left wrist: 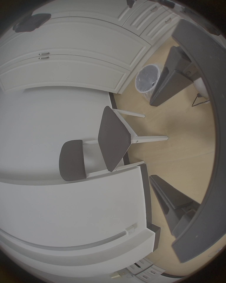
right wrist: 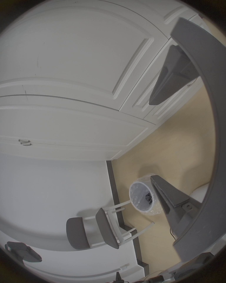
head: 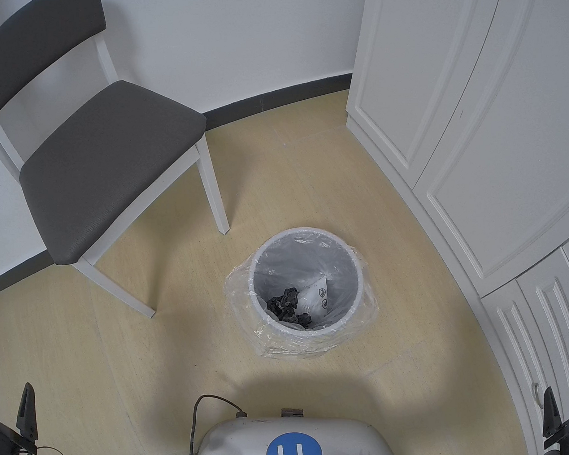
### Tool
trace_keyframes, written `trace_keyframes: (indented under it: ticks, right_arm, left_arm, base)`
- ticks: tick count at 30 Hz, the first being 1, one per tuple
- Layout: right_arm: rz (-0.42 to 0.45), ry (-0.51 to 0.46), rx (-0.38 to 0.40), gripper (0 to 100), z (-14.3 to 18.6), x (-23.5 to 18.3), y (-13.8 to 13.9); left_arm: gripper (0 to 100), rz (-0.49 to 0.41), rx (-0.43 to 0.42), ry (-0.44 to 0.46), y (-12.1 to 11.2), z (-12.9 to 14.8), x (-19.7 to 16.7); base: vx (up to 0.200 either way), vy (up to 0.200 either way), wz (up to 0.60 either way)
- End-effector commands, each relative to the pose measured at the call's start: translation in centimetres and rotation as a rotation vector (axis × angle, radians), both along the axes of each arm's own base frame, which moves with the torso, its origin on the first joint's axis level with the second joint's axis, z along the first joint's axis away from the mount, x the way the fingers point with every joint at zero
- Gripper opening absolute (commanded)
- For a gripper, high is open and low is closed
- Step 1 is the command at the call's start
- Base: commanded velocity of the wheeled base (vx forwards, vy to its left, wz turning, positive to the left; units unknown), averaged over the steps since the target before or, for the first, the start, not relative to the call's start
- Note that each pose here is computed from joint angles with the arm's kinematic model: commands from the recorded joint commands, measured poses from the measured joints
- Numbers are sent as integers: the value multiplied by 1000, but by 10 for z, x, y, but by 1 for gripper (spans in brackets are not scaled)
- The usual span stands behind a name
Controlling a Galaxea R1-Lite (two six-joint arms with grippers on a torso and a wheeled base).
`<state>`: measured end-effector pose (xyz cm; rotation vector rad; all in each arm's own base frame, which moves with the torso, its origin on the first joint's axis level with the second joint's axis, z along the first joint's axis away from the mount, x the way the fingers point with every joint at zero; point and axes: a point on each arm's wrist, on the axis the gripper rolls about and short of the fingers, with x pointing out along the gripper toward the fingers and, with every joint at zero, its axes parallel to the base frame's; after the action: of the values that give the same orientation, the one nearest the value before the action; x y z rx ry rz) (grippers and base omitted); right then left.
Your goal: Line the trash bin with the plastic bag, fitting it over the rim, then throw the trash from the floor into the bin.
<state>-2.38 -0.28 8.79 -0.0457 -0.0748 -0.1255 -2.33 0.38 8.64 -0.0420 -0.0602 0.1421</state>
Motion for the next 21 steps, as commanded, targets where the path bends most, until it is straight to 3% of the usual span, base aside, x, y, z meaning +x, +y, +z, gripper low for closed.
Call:
trace_keyframes:
  ticks: [1,4,9,17,21]
  right_arm:
    - [25,6,0,100,-5,1,1]
    - [114,75,59,100,-12,1,2]
    - [117,73,52,100,-12,1,3]
    - [124,73,55,100,-12,1,3]
    - [124,73,55,100,-12,1,3]
  left_arm:
    - [100,-5,2,9,0,-6,0]
    - [100,-11,9,10,0,-6,0]
    - [100,-14,9,10,0,-6,0]
    - [100,-28,-85,-1,-1,-6,0]
    - [100,-28,-91,-2,-1,-6,0]
  base:
    - [0,0,0]
    - [0,0,0]
    - [0,0,0]
    - [0,0,0]
    - [0,0,0]
